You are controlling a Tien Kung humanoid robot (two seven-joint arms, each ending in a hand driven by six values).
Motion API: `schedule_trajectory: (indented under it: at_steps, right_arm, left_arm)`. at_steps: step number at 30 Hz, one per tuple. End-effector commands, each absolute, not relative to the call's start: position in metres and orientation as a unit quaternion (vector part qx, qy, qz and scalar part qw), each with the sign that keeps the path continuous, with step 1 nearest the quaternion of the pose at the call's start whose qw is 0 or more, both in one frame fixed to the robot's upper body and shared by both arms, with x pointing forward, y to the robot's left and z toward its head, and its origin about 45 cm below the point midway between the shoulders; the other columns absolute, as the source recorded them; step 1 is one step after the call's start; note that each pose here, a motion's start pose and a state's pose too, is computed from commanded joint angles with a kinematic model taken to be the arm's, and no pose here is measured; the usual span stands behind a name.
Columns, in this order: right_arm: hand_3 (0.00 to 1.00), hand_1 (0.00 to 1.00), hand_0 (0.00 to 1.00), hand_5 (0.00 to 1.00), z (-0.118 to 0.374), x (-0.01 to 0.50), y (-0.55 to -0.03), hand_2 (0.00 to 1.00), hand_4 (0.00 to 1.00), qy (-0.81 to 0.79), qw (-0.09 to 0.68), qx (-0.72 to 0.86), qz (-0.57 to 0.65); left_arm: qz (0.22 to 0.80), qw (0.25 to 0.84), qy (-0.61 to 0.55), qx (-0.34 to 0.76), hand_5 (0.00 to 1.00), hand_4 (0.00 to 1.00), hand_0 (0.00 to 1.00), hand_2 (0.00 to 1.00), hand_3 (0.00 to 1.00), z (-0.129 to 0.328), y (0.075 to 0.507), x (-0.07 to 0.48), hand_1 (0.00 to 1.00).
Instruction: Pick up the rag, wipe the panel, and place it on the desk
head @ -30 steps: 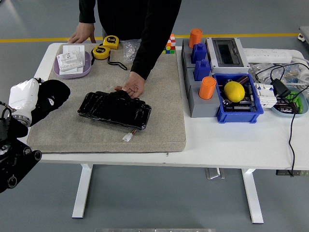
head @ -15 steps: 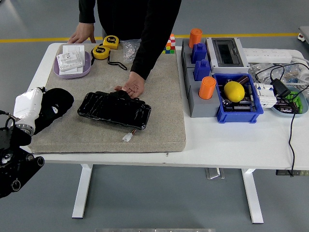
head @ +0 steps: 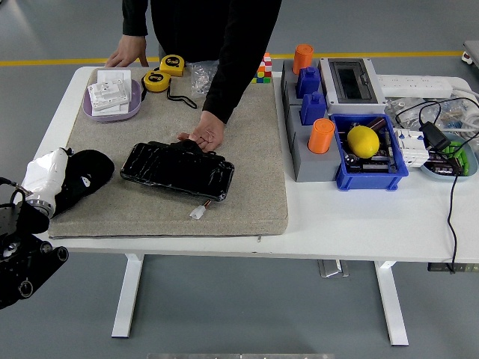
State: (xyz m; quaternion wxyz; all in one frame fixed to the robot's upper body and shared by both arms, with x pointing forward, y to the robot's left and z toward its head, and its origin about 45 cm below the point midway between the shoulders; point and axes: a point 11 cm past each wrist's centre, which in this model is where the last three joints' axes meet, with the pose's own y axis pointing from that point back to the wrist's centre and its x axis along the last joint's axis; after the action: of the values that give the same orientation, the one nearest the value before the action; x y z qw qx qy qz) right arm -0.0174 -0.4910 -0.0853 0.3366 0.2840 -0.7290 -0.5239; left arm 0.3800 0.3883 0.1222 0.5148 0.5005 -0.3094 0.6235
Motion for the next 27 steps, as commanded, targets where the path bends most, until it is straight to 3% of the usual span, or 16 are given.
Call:
schedule_trajectory:
  at_steps: [1,6,7,12,13,18,19,24,25,27]
  right_arm:
    - [0.615,0.669,0.74,0.556,-0.0853,-0.0173,-0.4911,0.697,0.998,-0.729,0.337,0.284,-0.524]
    - [0.615,0.669,0.74,0.556,-0.0851,-0.0169,-0.4914,0.697,0.998,-0.729,0.336,0.284,-0.524]
    - [0.615,0.669,0.74,0.556,-0.0851,-0.0169,-0.4914,0.697,0.998,-0.729,0.336,0.284,-0.524]
    - [0.615,0.669,0.74,0.556,-0.0851,-0.0173,-0.4914,0.697,0.998,-0.729,0.336,0.284,-0.524]
    - [0.614,0.669,0.74,0.555,-0.085,-0.0172,-0.4916,0.697,0.998,-0.729,0.336,0.284,-0.524]
    - [0.614,0.669,0.74,0.555,-0.085,-0.0168,-0.4916,0.697,0.998,-0.729,0.336,0.284,-0.524]
    - [0.613,0.669,0.741,0.552,-0.085,-0.0167,-0.4916,0.696,0.998,-0.729,0.336,0.284,-0.524]
    - [0.613,0.669,0.741,0.552,-0.0849,-0.0173,-0.4918,0.696,0.998,-0.729,0.337,0.284,-0.524]
    - [0.612,0.669,0.741,0.548,-0.085,-0.0173,-0.4917,0.696,0.998,-0.729,0.336,0.284,-0.524]
    - [0.612,0.669,0.741,0.548,-0.0851,-0.0179,-0.4914,0.696,0.998,-0.729,0.337,0.283,-0.525]
  left_arm:
    - [0.624,0.516,-0.309,0.499,0.253,0.777,0.483,0.77,0.631,0.1225,0.3878,0.3802,0.699]
    - [0.622,0.518,-0.31,0.499,0.253,0.777,0.483,0.77,0.631,0.1237,0.3851,0.3815,0.699]
    - [0.622,0.519,-0.31,0.499,0.456,0.937,0.499,0.783,0.771,0.1241,0.385,0.3817,0.732]
    - [0.623,0.521,-0.31,0.494,0.456,0.937,0.499,0.783,0.771,0.1268,0.3851,0.3828,0.732]
    - [0.623,0.522,-0.31,0.493,0.557,0.998,0.506,0.797,0.779,0.1274,0.3853,0.383,0.749]
    - [0.624,0.524,-0.306,0.492,0.557,0.998,0.506,0.797,0.779,0.1286,0.3872,0.3834,0.749]
    - [0.624,0.525,-0.306,0.492,0.666,0.998,0.521,0.814,0.794,0.1287,0.3875,0.3833,0.757]
    - [0.626,0.527,-0.302,0.489,0.666,0.998,0.521,0.814,0.794,0.1298,0.3896,0.3832,0.757]
    - [0.626,0.527,-0.302,0.488,0.751,0.998,0.536,0.824,0.803,0.1307,0.39,0.3834,0.773]
    - [0.627,0.527,-0.303,0.487,0.751,0.998,0.536,0.824,0.803,0.1322,0.3906,0.3836,0.773]
